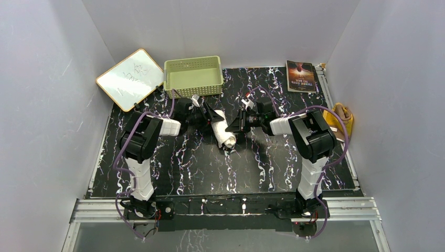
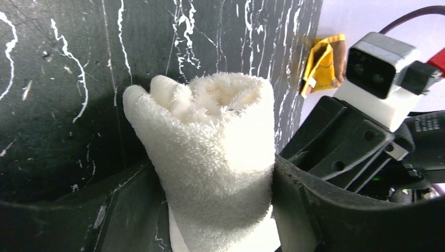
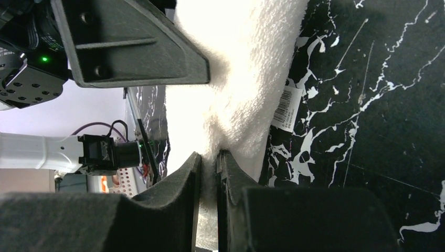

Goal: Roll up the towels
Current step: Pick up the towel at the center of the board, then place the towel in the bin.

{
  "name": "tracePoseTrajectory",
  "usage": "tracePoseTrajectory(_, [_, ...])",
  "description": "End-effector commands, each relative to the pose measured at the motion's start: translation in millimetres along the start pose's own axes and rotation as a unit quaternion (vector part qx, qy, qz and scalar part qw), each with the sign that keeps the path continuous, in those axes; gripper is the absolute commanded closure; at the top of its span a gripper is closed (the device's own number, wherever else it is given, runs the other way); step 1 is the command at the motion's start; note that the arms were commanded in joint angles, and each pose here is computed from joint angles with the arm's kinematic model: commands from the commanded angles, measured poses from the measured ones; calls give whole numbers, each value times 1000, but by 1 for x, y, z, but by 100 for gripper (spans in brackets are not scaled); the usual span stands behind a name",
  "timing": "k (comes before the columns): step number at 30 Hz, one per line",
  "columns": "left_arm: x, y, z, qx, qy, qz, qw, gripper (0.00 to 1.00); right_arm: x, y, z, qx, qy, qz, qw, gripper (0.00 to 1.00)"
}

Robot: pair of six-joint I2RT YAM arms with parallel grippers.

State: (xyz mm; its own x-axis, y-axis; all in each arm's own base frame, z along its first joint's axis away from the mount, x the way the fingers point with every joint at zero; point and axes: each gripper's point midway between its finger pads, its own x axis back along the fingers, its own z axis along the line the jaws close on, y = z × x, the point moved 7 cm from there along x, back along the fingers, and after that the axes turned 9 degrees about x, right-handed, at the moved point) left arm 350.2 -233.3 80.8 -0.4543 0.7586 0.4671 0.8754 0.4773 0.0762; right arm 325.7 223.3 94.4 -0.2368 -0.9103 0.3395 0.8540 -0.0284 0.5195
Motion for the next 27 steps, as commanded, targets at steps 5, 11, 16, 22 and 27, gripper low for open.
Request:
tracePoseTrajectory(5, [8, 6, -34, -37, -40, -5, 999, 41, -2, 10, 1, 44, -12, 0, 999, 59])
tracePoseTrajectory(11, [26, 36, -58, -98, -60, 1, 993, 54, 15, 33, 16, 79, -22, -7, 997, 33])
tracePoseTrajectory(16, [53, 82, -92, -161, -71, -20, 984, 58, 44, 57, 32, 98, -42, -58, 993, 24])
tracePoseTrajectory(22, [64, 133, -138, -211, -122, 1, 970, 60, 55, 39, 41, 93, -32, -50, 994, 2])
tracePoseTrajectory(27, [56, 179, -170, -228, -162, 2, 960, 61, 58, 22, 37, 95, -48, -32, 994, 2])
